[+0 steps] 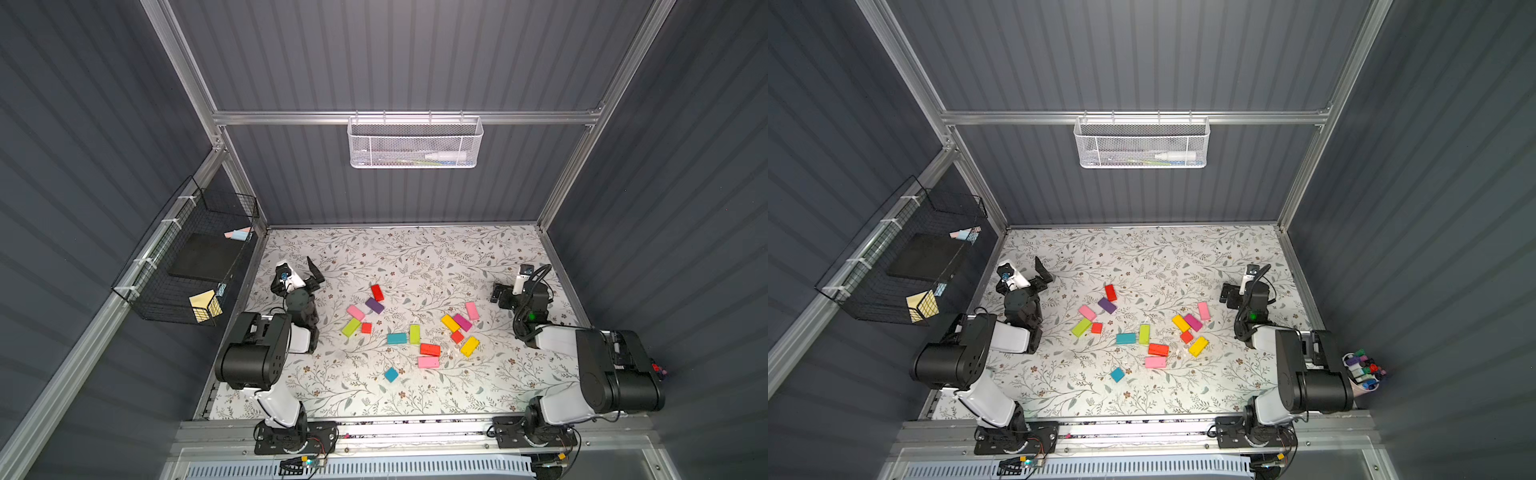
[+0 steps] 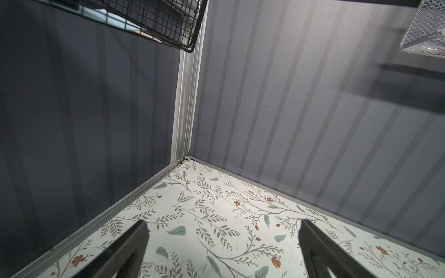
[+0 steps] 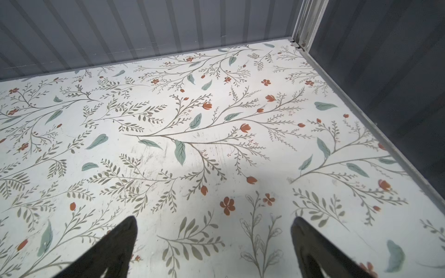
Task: Assemble the letter v with building blocks
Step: Move the building block to the center of the board.
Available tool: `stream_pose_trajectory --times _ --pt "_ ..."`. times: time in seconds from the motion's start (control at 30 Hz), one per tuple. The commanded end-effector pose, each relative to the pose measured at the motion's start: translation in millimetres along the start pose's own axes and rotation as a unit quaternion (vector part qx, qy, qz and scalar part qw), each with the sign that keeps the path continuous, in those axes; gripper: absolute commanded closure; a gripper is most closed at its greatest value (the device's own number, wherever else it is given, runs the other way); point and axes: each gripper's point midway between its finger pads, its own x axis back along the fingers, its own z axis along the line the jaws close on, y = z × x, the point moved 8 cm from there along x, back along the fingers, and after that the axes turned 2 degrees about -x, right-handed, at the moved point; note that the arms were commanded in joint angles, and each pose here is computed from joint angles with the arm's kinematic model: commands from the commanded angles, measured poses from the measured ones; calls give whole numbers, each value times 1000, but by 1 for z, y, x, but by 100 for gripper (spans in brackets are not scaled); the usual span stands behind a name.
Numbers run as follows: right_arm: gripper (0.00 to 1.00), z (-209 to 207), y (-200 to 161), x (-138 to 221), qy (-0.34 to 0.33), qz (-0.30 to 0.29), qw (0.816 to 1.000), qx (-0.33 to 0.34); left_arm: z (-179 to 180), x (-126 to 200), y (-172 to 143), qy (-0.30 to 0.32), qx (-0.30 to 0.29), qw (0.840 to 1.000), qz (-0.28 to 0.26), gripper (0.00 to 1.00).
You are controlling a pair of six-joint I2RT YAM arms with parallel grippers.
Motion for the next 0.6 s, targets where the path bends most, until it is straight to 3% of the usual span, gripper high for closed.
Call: stream_pose_trajectory --times 0.0,0.57 --pt "1 0 1 0 3 1 1000 -2 0 -3 1 -1 -7 1000 -2 0" --pt "1 -1 1 -1 5 3 1000 -3 0 -3 1 -1 -7 1000 -2 0"
